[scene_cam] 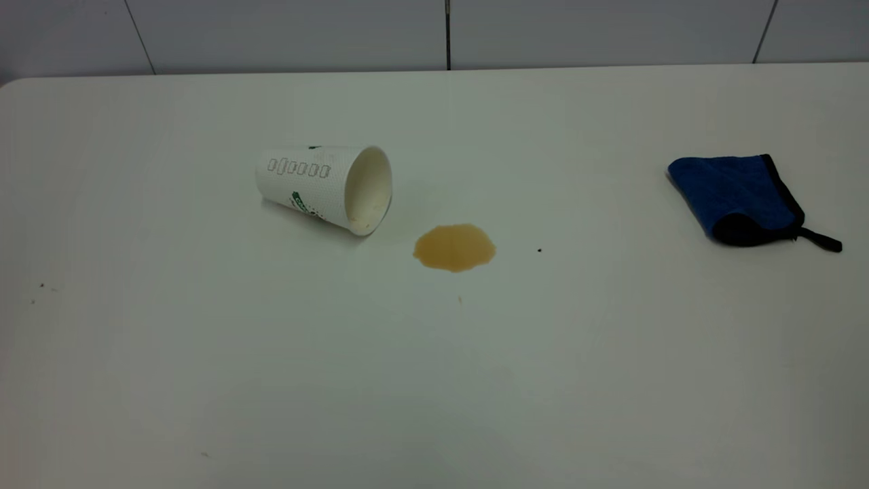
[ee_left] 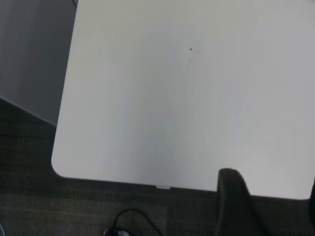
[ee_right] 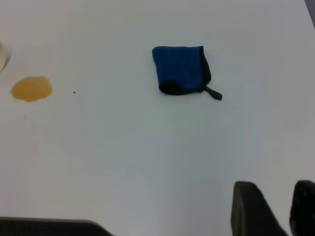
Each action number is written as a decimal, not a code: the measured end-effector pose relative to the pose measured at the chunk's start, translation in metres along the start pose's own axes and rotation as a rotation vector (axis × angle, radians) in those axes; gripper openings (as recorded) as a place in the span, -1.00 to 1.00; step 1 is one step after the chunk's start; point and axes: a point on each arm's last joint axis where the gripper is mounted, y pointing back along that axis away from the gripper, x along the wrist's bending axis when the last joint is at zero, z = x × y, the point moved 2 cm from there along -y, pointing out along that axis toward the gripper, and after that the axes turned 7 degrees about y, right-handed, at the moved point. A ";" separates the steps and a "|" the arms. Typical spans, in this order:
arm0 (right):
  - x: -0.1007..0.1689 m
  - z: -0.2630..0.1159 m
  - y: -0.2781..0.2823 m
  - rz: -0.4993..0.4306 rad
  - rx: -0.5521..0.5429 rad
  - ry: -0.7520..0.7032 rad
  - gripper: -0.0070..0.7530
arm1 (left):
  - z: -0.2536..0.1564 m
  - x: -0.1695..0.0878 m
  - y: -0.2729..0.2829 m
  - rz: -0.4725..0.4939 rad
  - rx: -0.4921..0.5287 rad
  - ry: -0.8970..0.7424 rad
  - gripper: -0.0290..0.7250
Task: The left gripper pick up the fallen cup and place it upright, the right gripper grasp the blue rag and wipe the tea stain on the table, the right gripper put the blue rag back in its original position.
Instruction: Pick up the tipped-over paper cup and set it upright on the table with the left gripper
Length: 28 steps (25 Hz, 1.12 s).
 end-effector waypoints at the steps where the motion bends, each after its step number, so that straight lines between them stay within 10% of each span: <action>1: 0.000 0.000 0.000 0.000 0.000 0.000 -0.36 | 0.012 -0.002 -0.003 -0.002 0.000 -0.003 0.25; 9: 0.000 0.000 0.000 0.000 0.000 0.000 -0.36 | 0.086 -0.026 -0.061 -0.023 0.141 -0.066 0.93; 28: 0.000 0.000 0.000 0.000 0.000 0.000 -0.36 | 0.104 -0.240 -0.217 0.072 0.221 -0.532 0.91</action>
